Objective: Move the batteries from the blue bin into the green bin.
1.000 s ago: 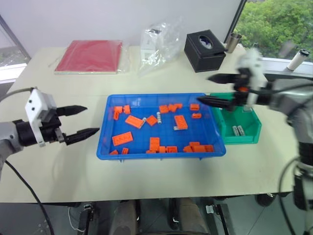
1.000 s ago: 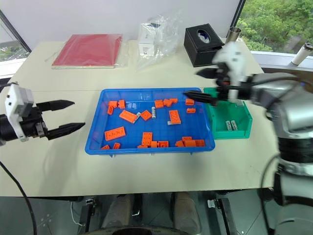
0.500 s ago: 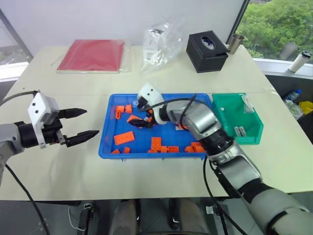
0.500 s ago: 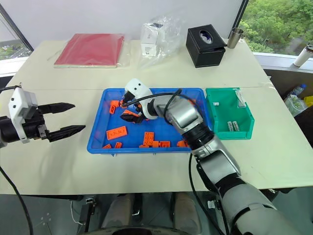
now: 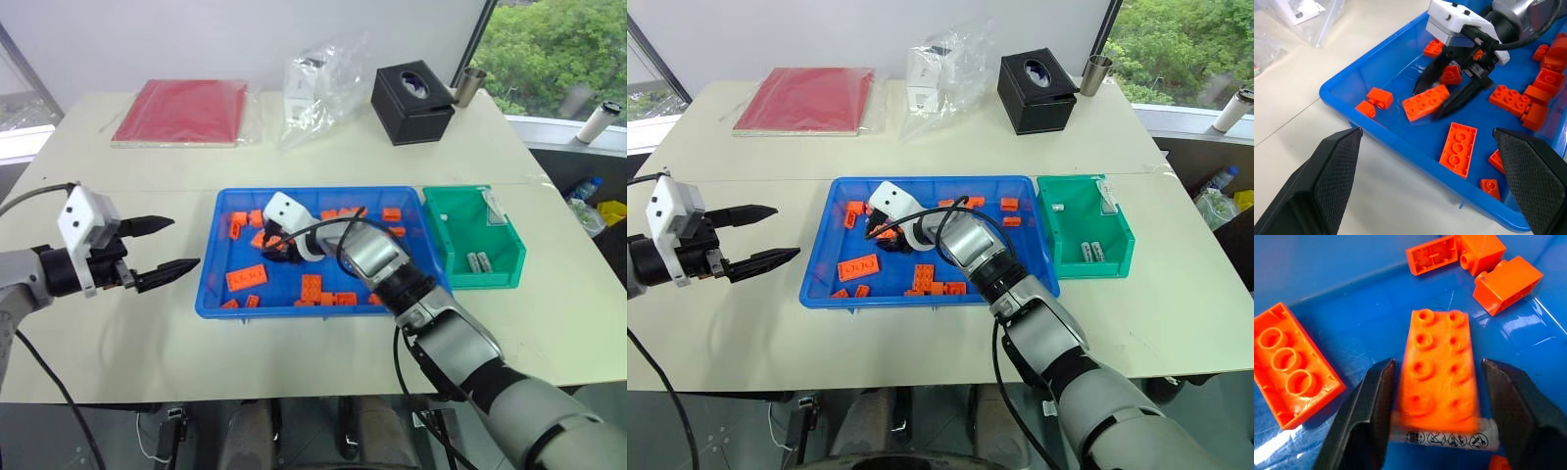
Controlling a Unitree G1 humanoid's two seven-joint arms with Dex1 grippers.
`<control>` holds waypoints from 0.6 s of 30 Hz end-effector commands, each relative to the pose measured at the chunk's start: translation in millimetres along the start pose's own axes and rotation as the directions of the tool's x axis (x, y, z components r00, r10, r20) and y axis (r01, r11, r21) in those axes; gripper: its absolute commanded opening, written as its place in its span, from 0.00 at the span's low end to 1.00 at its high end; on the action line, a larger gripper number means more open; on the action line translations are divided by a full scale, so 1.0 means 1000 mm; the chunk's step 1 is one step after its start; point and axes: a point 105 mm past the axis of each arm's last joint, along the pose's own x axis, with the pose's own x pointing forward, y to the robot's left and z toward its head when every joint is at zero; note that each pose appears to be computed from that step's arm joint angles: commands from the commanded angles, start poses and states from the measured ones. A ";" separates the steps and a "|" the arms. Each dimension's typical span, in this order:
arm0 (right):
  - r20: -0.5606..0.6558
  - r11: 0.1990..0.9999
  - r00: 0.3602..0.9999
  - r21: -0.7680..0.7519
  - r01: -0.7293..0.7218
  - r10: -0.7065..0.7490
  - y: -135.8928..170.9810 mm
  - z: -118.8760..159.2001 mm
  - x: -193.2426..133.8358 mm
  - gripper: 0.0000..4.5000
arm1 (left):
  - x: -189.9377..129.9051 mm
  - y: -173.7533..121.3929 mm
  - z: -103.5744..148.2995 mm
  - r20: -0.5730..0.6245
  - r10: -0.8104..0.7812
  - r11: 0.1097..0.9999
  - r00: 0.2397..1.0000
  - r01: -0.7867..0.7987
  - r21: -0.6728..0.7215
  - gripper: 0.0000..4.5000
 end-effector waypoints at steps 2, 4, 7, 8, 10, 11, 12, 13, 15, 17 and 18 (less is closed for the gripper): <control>0.105 0.998 0.994 -0.054 -0.036 0.041 0.007 0.031 -0.005 0.49 | -0.001 -0.001 0.012 0.034 0.002 0.999 0.999 -0.003 0.042 1.00; 0.168 0.993 0.982 -0.091 -0.078 0.093 0.019 0.045 -0.008 0.49 | -0.001 0.000 0.013 0.036 0.001 0.999 0.999 -0.002 0.041 1.00; 0.245 0.973 0.945 -0.137 -0.187 0.216 0.045 0.063 -0.017 0.49 | 0.001 0.000 0.014 0.042 -0.002 0.999 0.999 0.001 0.038 1.00; 0.249 0.961 0.933 -0.156 -0.227 0.260 0.052 0.064 -0.021 0.49 | 0.001 0.001 0.014 0.043 -0.004 0.999 0.999 0.003 0.038 1.00; 0.242 0.946 0.920 -0.179 -0.271 0.309 0.060 0.061 -0.027 0.49 | 0.003 0.001 0.015 0.045 -0.009 0.999 0.999 0.007 0.039 1.00; 0.238 0.944 0.919 -0.181 -0.277 0.315 0.061 0.060 -0.028 0.49 | 0.004 0.001 0.015 0.046 -0.011 0.999 0.999 0.009 0.039 1.00; 0.234 0.947 0.924 -0.179 -0.267 0.304 0.059 0.058 -0.029 0.49 | 0.004 0.001 0.016 0.047 -0.012 0.999 0.999 0.010 0.040 1.00; 0.227 0.950 0.929 -0.183 -0.254 0.292 0.056 0.056 -0.029 0.49 | 0.005 0.002 0.016 0.049 -0.013 0.999 0.999 0.012 0.040 1.00; 0.213 0.952 0.937 -0.197 -0.236 0.277 0.051 0.051 -0.030 0.49 | 0.007 0.002 0.017 0.053 -0.017 0.999 0.998 0.015 0.039 1.00; 0.220 0.962 0.946 -0.193 -0.196 0.237 0.040 0.052 -0.037 0.49 | 0.008 0.000 0.016 0.054 -0.026 0.999 0.998 0.024 0.037 1.00; 0.235 0.972 0.955 -0.187 -0.141 0.184 0.025 0.054 -0.049 0.49 | 0.011 -0.002 0.016 0.057 -0.042 0.999 0.997 0.040 0.032 1.00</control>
